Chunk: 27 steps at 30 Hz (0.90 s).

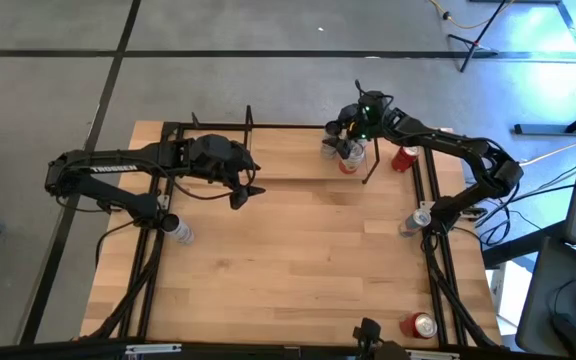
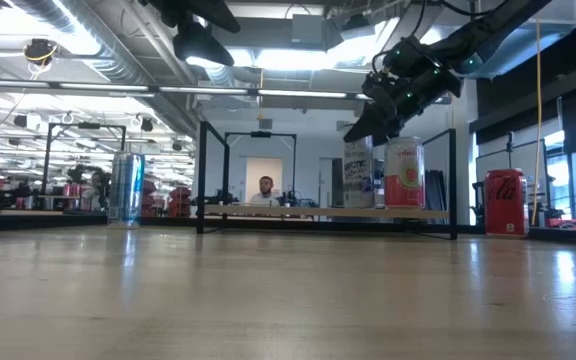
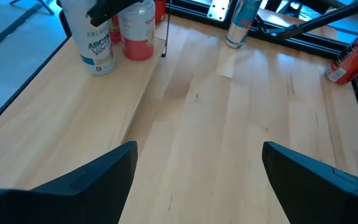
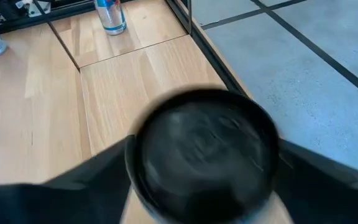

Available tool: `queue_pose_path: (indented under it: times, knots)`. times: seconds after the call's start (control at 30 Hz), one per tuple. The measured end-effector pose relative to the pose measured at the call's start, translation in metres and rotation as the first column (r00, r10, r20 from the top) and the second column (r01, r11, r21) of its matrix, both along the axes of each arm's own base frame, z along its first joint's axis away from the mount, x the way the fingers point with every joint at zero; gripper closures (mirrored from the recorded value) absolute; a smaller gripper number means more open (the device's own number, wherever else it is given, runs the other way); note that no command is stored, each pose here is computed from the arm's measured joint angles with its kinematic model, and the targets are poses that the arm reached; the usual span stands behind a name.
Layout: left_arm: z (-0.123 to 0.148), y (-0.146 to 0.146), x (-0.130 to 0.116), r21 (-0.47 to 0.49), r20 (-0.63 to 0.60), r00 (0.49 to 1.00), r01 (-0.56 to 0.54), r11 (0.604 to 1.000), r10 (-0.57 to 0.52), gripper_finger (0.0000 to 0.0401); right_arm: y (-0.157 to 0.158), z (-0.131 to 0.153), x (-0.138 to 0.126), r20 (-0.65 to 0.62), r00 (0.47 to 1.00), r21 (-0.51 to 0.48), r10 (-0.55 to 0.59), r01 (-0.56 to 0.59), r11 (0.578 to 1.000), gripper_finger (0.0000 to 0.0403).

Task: Place canned beverage on shelf
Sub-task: Put the right white and blue soda can on the shelf, then move the white and blue soda can to the center of the table

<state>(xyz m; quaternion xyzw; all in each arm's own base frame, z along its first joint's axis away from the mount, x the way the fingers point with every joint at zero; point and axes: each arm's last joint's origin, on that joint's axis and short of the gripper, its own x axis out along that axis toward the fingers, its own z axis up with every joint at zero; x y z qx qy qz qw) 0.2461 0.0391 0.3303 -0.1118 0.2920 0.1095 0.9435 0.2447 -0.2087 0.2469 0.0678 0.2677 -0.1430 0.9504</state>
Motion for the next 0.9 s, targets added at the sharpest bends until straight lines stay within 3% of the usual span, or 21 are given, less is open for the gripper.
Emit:
queue_pose_path:
  times: [0.07, 0.13, 0.27, 0.43, 0.6, 0.73, 0.9]
  knots:
    - [0.0, 0.0, 0.0, -0.012, 0.002, 1.0, -0.008, 1.0, 0.008, 0.006, 0.0, 0.0, 0.0, -0.002, 1.0, -0.001, -0.003, 0.003, 1.0, 0.0026]
    - [0.0, 0.0, 0.0, -0.014, 0.002, 1.0, -0.009, 1.0, 0.009, 0.006, 0.0, 0.0, 0.0, -0.003, 1.0, -0.005, -0.009, 0.008, 1.0, 0.0018]
    - [0.0, 0.0, 0.0, -0.014, 0.003, 1.0, -0.008, 1.0, 0.008, 0.006, 0.001, 0.007, -0.002, 0.006, 1.0, -0.013, -0.009, 0.009, 1.0, 0.0047]
    - [0.0, 0.0, 0.0, -0.018, 0.004, 1.0, -0.011, 1.0, 0.011, 0.006, 0.001, 0.042, -0.002, 0.046, 0.999, -0.056, -0.024, 0.026, 0.998, 0.0074]
    - [0.0, -0.002, 0.0, -0.133, 0.012, 1.0, -0.02, 0.991, 0.022, 0.006, 0.008, 0.08, 0.001, 0.052, 0.998, 0.024, -0.034, 0.033, 0.999, 0.0081]
    - [0.001, -0.007, -0.002, -0.263, 0.02, 1.0, 0.022, 0.964, -0.018, 0.006, 0.033, 0.107, 0.015, 0.069, 0.995, 0.059, 0.067, -0.071, 0.996, 0.0082]
    - [0.007, -0.026, -0.019, -0.32, -0.009, 0.998, 0.057, 0.946, -0.063, 0.006, 0.078, 0.117, 0.042, 0.106, 0.975, 0.068, 0.193, -0.201, 0.977, 0.0082]
